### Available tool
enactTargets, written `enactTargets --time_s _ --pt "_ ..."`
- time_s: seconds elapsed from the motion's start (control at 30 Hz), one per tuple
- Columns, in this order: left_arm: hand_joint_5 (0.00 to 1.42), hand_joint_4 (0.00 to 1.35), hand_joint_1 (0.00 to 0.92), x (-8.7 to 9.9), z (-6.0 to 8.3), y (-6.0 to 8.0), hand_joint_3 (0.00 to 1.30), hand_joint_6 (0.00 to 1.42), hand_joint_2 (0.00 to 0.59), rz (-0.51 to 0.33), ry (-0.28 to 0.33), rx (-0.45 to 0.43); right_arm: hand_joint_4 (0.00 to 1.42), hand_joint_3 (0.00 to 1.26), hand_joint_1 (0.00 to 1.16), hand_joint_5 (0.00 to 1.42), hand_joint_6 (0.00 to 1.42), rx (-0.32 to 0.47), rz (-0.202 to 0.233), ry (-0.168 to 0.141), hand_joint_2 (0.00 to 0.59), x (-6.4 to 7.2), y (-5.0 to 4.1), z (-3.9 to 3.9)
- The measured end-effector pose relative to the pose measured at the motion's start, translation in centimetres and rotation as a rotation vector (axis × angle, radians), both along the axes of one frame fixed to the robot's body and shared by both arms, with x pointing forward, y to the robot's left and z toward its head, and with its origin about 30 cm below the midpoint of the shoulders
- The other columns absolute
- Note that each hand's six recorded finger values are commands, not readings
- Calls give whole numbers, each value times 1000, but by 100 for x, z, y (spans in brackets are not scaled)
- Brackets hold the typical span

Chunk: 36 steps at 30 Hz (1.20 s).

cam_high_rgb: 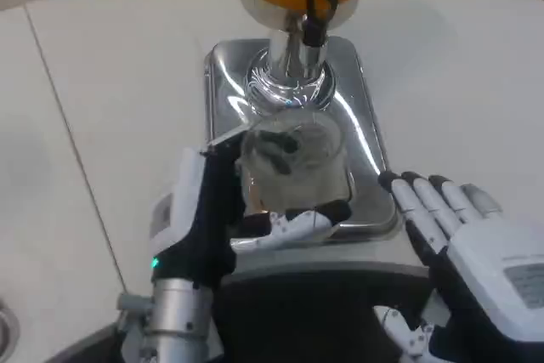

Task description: Grasp the cup under the faucet to collect the drink, then remove the cup.

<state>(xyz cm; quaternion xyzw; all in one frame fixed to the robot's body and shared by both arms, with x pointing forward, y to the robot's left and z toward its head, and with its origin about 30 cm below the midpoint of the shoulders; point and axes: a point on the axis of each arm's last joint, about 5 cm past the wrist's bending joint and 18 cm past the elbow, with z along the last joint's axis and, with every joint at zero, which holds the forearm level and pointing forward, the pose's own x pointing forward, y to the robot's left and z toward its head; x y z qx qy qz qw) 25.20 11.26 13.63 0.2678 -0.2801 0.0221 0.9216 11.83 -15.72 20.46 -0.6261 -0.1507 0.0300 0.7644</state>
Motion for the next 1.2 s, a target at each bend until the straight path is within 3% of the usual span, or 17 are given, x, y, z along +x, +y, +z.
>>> enactTargets --time_s 0.13,0.43,0.8,0.97,1.2 --pt "1424 1085 591 130 -88 -73 1196 1424 25 25 31 -6 0 0 322 0 0 -14 -12 26 511 14 -7 19" --pt "1424 1070 590 407 -78 -372 1187 1424 33 49 36 -25 0 0 325 0 0 -18 -20 24 511 84 15 79" --pt "1419 1026 587 603 -80 -458 1142 1424 66 158 5 25 0 0 327 0 0 -27 -30 22 511 123 73 129" --pt "1274 1077 562 653 -63 -438 941 1415 95 199 -9 36 0 0 324 0 0 -27 -29 32 515 125 84 128" --pt "959 586 538 664 -83 -406 536 1175 93 245 -26 39 0 0 317 0 0 -21 -21 30 518 157 103 128"
